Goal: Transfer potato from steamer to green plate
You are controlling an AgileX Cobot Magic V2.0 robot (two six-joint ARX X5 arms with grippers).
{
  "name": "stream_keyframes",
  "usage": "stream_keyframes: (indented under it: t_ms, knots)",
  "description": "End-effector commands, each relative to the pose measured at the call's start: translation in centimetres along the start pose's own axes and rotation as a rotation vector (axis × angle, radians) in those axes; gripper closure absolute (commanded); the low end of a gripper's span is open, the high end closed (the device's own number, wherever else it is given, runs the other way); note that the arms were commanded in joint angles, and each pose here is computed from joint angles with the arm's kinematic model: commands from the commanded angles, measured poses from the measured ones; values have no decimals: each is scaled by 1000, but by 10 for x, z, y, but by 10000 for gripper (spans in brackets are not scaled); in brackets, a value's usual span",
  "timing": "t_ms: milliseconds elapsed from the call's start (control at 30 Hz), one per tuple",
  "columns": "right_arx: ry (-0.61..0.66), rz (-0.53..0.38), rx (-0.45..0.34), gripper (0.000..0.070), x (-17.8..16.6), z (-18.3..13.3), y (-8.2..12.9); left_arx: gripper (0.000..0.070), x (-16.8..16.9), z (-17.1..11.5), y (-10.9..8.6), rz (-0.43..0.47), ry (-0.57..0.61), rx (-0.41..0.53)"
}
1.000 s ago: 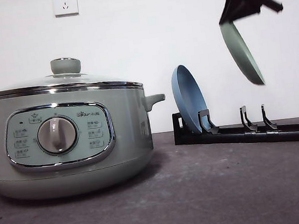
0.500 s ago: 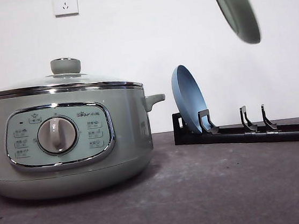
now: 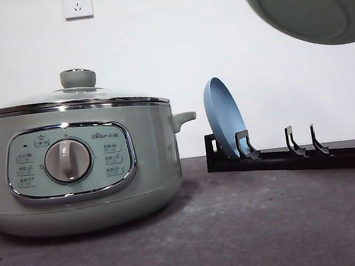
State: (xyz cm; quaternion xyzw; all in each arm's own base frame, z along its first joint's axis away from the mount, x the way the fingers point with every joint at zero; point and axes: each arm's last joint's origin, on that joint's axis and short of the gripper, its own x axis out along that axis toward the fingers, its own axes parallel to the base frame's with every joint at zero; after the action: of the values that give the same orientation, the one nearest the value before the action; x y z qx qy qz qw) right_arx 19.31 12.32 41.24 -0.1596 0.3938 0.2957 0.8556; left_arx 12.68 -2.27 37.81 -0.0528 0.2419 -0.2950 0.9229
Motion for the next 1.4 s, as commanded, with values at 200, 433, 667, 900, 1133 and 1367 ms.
stream_keyframes:
  t_ms: [200,433,667,900,1133,1367]
  knots:
    - [180,10,-166,696,45,-26,51,94,-2,6,-2,-7,-23,33]
    - [289,5,-267,696,92,-67,86,94,-2,6,-2,-7,-23,33]
    - [345,6,-357,695,126,-94,115,94,-2,6,-2,-7,-23,33]
    - [403,25,-425,695,153,-109,147,94,-2,6,-2,-7,-23,33]
    - [482,-1,-423,696,178,-122,161,94,-2,6,-2,-7,-23,32]
    - [527,-25,-423,695,197,-137,161,94,-2,6,-2,-7,-22,32]
